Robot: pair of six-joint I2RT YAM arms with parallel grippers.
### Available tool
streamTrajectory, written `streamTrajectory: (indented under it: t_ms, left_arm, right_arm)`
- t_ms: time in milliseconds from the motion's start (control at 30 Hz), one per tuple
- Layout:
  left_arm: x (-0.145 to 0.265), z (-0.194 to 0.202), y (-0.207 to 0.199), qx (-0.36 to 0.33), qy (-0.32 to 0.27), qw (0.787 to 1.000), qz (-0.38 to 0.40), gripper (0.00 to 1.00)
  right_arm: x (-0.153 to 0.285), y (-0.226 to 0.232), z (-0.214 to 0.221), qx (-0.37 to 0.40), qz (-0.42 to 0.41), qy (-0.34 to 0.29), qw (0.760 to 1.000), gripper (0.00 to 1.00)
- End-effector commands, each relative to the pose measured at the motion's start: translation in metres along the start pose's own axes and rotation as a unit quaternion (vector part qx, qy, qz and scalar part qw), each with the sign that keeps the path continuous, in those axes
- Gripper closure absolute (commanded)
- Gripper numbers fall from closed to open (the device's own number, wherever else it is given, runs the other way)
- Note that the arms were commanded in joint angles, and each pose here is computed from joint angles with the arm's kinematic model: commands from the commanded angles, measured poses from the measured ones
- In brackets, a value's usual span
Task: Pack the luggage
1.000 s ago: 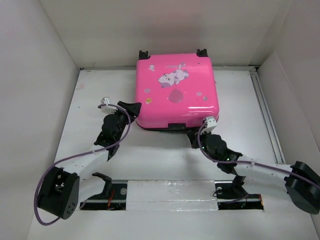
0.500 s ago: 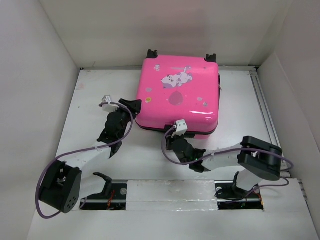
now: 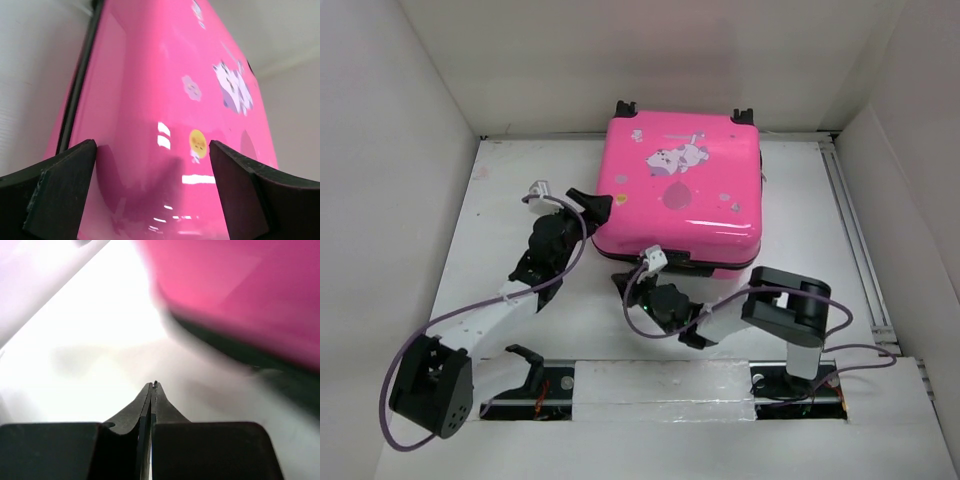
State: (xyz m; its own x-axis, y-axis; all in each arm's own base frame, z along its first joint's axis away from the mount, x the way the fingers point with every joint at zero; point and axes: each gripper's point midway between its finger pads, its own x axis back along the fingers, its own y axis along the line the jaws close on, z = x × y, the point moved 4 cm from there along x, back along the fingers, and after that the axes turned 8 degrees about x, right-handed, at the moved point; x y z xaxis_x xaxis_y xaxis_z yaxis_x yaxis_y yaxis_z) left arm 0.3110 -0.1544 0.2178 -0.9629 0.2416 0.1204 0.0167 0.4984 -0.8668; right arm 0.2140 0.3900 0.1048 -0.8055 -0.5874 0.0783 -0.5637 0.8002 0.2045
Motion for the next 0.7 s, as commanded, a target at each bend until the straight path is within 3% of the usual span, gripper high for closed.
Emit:
streamTrajectory:
  t_ms: [0,67,233,333,400,467,533,567,667]
  left_arm:
    - [0.041,0.017,-0.090,0.006,0.111,0.984,0.139,0.11]
    - [0.038,-0.005,-0.096,-0.007,0.057,0.990,0.130,0.00]
    - [0.014,-0.046,-0.098,-0.008,-0.006,0.996,0.091,0.00]
    - [-0.021,-0.063,-0.075,-0.006,-0.021,0.999,0.037,0.00]
    - [-0.051,-0.070,-0.047,0.006,-0.004,1.000,0.011,0.00]
    - [-0.073,-0.082,-0.051,0.030,-0.002,0.999,0.027,0.00]
    - [-0.112,-0.079,-0.027,0.037,0.016,0.999,0.012,0.00]
    - [-0.129,-0.096,-0.048,0.036,0.012,0.999,0.024,0.00]
    - [-0.189,-0.076,-0.030,0.020,0.084,0.996,0.005,0.00]
  right_arm:
    - [0.052,0.044,-0.032,-0.067,-0.166,-0.028,0.983,1.00]
    - [0.081,0.019,-0.012,-0.068,-0.153,0.017,0.986,1.00]
    - [0.132,-0.007,-0.016,-0.094,-0.165,0.054,0.980,1.00]
    - [0.161,-0.021,0.006,-0.095,-0.158,0.108,0.977,1.00]
    - [0.173,-0.027,0.006,-0.090,-0.153,0.132,0.975,1.00]
    - [0.181,-0.035,0.003,-0.081,-0.140,0.144,0.976,1.00]
    - [0.178,-0.043,-0.014,-0.072,-0.108,0.125,0.984,1.00]
    - [0.178,-0.044,-0.021,-0.069,-0.102,0.115,0.986,1.00]
    - [0.176,-0.050,-0.044,-0.050,-0.093,0.097,0.990,1.00]
